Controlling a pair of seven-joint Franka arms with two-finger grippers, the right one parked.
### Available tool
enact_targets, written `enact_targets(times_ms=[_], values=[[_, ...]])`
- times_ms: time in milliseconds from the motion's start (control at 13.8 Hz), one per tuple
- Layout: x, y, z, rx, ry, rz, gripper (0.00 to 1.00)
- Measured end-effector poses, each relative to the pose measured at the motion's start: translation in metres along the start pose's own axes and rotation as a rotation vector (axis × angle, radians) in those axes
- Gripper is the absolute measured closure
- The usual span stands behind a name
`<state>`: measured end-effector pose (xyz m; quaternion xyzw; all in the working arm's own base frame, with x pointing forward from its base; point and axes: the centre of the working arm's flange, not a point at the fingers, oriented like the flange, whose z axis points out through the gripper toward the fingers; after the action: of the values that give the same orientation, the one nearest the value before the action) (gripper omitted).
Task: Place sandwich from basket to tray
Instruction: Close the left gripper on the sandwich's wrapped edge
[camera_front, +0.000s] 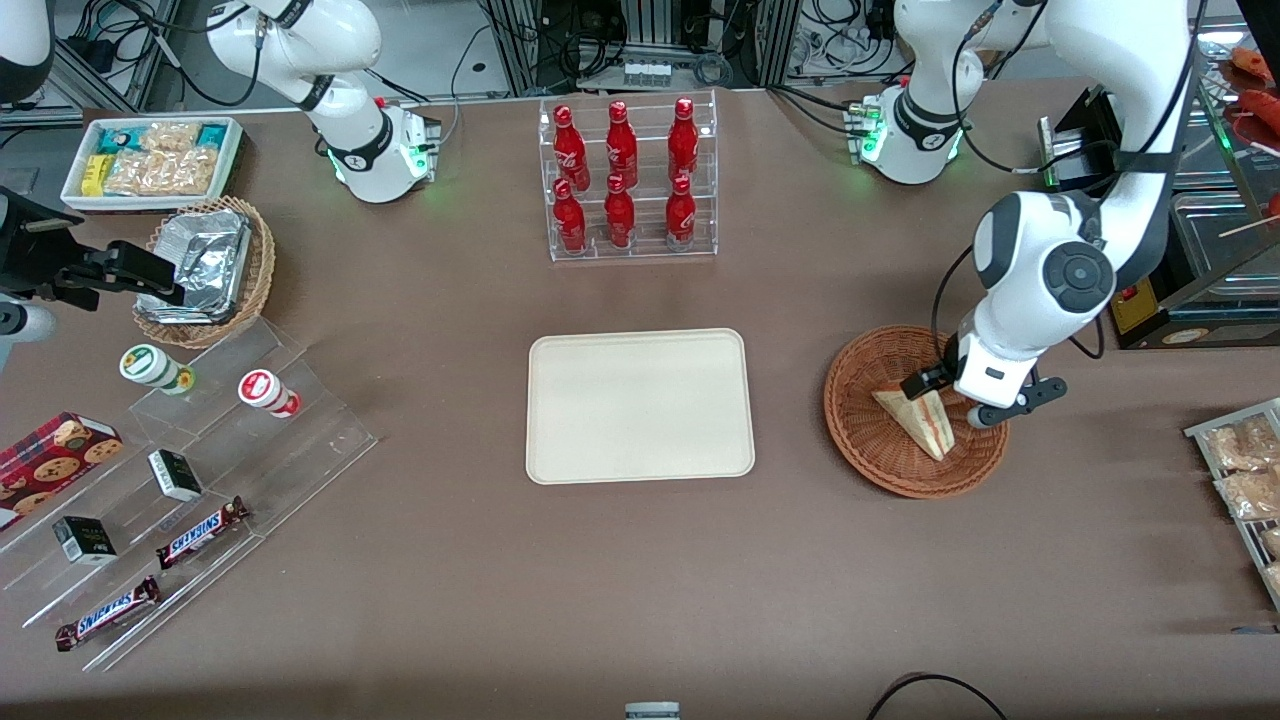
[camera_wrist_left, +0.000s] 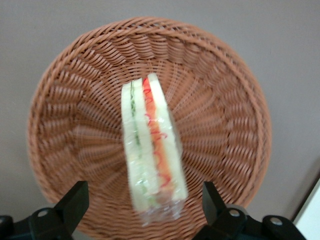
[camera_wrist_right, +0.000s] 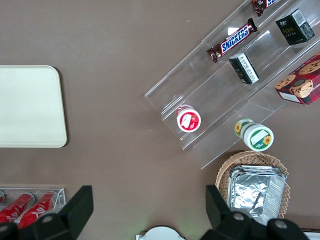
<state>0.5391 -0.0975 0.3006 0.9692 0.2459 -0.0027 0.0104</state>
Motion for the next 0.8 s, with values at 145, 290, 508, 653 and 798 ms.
enact_targets(times_ms=[145,290,508,653,798], values=[[-0.001,0.005,0.009,-0.007,0.004,-0.118,0.00],[0.001,0.005,0.015,-0.012,0.008,-0.195,0.00],[0.000,0.005,0.025,-0.004,-0.001,-0.221,0.00],[0.000,0.004,0.036,0.009,-0.016,-0.226,0.00],[-0.001,0.003,0.047,0.020,-0.029,-0.230,0.02]])
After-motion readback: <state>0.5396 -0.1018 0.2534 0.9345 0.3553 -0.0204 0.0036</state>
